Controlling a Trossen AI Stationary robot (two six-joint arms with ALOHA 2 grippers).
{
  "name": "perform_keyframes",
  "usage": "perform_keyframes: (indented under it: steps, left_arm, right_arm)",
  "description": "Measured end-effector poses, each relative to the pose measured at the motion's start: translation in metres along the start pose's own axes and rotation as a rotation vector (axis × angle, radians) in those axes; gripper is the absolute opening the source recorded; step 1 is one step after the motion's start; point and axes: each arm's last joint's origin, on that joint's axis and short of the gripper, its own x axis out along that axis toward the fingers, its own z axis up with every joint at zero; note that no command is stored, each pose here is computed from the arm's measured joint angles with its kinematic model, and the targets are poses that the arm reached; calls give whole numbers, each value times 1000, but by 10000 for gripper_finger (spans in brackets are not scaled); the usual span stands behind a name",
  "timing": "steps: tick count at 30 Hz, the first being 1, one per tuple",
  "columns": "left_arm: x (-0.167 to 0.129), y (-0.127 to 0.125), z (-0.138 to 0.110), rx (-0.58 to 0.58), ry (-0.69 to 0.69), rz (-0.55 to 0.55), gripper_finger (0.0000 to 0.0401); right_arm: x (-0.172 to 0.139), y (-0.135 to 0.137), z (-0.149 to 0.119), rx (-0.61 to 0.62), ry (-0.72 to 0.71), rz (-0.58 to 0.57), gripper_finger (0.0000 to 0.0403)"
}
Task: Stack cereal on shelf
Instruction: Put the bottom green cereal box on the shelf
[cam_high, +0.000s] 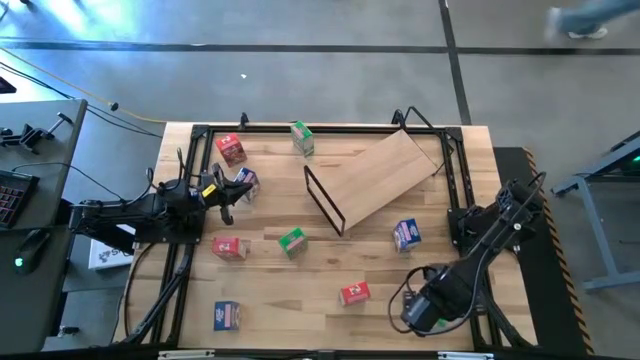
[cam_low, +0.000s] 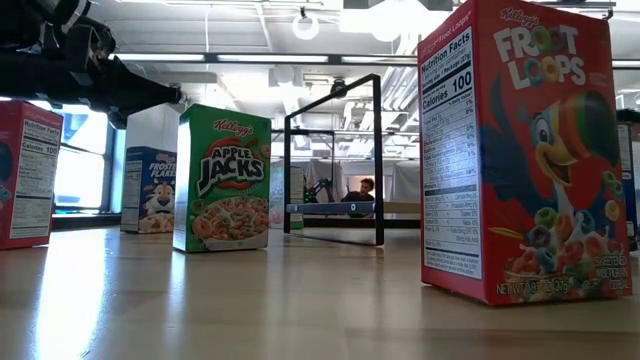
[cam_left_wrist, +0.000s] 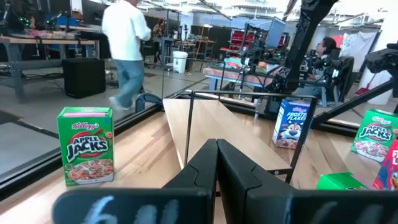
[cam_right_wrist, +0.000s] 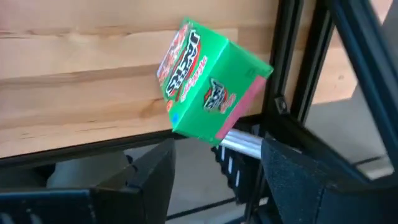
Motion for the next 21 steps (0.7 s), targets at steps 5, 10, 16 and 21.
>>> perform_keyframes:
  steps: [5, 10, 16, 21]
  left_arm:
    - [0, 0, 0, 0, 0, 0, 3]
    - [0, 0, 1, -5, -14, -1, 3]
    - [0, 0, 2, -10, -15, -2, 3]
    - [0, 0, 3, -13, -27, -3, 3]
  right_arm:
    - [-3, 8, -2, -144, 132, -21, 209]
    - [-1, 2, -13, -245, 235, -80, 154]
    - [19, -8, -31, -285, 179, -94, 17]
    - [47, -6, -48, -326, 139, -112, 27]
